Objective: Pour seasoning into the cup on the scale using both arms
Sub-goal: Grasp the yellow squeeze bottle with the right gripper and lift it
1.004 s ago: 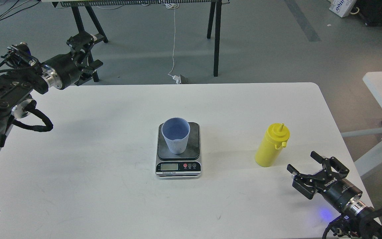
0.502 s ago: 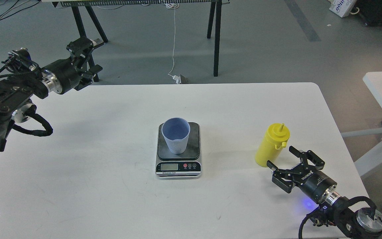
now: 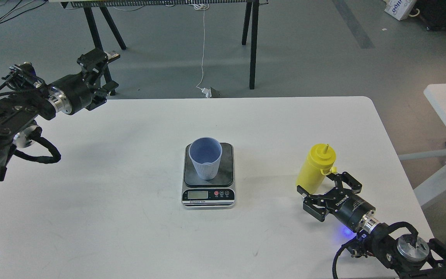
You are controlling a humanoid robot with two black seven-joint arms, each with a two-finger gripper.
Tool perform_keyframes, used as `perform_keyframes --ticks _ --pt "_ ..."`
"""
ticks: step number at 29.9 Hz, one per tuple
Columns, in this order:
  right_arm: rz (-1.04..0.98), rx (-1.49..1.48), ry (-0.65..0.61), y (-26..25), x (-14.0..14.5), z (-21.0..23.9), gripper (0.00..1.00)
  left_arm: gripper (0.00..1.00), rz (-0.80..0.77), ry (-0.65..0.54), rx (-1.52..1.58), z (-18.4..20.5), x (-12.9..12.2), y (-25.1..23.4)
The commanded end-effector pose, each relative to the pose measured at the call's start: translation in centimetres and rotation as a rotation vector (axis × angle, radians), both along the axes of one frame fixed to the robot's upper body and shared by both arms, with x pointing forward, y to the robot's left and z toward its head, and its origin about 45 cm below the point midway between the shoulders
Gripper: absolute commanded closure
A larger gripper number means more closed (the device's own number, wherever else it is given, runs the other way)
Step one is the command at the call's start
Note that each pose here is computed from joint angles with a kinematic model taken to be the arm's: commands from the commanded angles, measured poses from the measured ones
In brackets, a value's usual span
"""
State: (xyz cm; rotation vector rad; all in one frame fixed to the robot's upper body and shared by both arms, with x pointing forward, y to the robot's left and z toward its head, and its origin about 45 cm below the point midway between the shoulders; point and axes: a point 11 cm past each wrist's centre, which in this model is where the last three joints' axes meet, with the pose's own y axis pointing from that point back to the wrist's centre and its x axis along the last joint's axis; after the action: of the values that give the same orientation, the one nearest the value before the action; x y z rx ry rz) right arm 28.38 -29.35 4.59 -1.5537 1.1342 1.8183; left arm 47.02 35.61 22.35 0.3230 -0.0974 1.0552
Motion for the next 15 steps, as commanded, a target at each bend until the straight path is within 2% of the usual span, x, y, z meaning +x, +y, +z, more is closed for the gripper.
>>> perform_keyframes --ticks 1,11,13,14,15 --pt "0.004 -0.001 -0.015 0.1 0.6 0.5 0.00 0.00 0.006 0.005 -0.008 -0.3 -0.1 0.1" --pt "0.028 -0.022 -0.038 1.3 2.7 0.9 0.03 0.00 0.009 0.026 -0.014 -1.3 -0.7 0.1" --pt "0.036 -0.027 -0.042 1.5 2.8 1.0 0.08 0.00 0.011 0.028 -0.013 -1.4 -0.7 0.2" --pt "0.047 -0.032 -0.046 1.8 2.9 1.0 0.14 0.00 0.012 0.026 -0.013 -1.3 -0.7 0.3" --pt "0.057 -0.038 -0.054 2.1 3.2 1.2 0.25 0.00 0.012 0.027 -0.012 -1.4 -0.7 0.3"
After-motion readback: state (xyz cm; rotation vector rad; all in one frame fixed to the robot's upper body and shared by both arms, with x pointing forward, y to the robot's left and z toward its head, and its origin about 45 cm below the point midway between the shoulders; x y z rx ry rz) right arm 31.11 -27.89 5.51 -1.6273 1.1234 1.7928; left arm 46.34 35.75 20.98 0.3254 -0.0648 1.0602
